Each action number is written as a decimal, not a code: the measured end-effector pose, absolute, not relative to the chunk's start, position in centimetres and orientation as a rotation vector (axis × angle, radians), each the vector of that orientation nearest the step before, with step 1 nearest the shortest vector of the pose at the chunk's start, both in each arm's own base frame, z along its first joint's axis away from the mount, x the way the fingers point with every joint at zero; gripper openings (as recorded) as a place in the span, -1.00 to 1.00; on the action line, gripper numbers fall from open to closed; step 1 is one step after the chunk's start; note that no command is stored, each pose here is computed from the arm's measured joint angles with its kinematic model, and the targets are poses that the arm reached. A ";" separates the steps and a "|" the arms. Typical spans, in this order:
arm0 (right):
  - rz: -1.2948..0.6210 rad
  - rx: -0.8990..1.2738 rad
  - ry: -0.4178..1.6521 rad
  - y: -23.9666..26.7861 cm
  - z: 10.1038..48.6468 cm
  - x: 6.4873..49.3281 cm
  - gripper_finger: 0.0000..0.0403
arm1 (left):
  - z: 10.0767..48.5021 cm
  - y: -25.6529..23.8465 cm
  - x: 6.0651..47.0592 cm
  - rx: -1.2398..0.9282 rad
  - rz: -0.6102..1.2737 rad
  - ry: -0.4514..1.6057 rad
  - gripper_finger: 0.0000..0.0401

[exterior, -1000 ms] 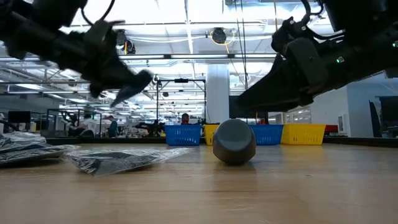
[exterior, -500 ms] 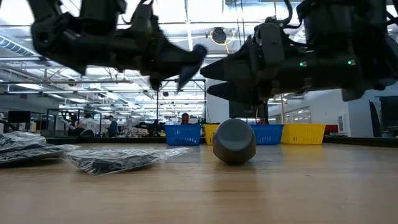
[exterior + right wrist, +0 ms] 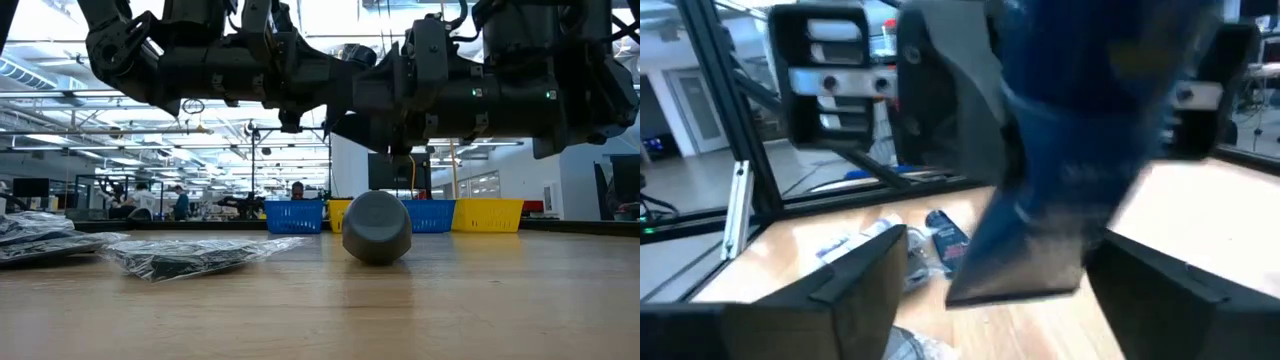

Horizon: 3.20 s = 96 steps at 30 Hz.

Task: Pick & Place Travel size toiletries
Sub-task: Put the blue shave cream into the right yellow bin, then put the black hairbrush into the left blue bin

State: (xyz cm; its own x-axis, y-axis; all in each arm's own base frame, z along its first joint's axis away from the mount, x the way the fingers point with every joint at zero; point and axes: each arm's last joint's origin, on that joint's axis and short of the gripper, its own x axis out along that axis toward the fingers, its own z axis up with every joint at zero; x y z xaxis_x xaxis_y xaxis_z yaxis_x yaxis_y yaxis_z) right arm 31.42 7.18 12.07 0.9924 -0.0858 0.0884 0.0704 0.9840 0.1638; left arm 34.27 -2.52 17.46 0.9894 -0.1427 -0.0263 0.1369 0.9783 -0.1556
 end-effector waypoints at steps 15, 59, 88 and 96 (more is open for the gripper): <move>-0.111 0.172 -0.025 7.1 11.4 31.4 -0.27 | 17.5 -2.4 34.2 -0.107 -0.148 0.065 0.13; -1.285 0.659 0.851 -16.0 18.7 18.2 -0.43 | 11.4 -3.8 21.8 -0.094 0.536 0.365 0.42; -1.294 0.757 0.897 -18.6 15.2 18.5 -0.07 | 11.4 -4.2 21.8 -0.117 0.522 0.359 0.42; -1.272 0.723 0.818 -18.6 16.6 18.6 0.02 | 11.4 -4.2 21.8 -0.120 0.522 0.359 0.42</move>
State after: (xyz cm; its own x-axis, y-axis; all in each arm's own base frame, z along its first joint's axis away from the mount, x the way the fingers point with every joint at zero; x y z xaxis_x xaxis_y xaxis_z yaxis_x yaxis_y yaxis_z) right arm 18.64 -18.56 16.59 0.1009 -0.5222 -0.8468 0.9872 0.1584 0.0200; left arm 21.77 -4.20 11.38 0.8064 0.4655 -0.3647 -0.5071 0.8616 -0.0216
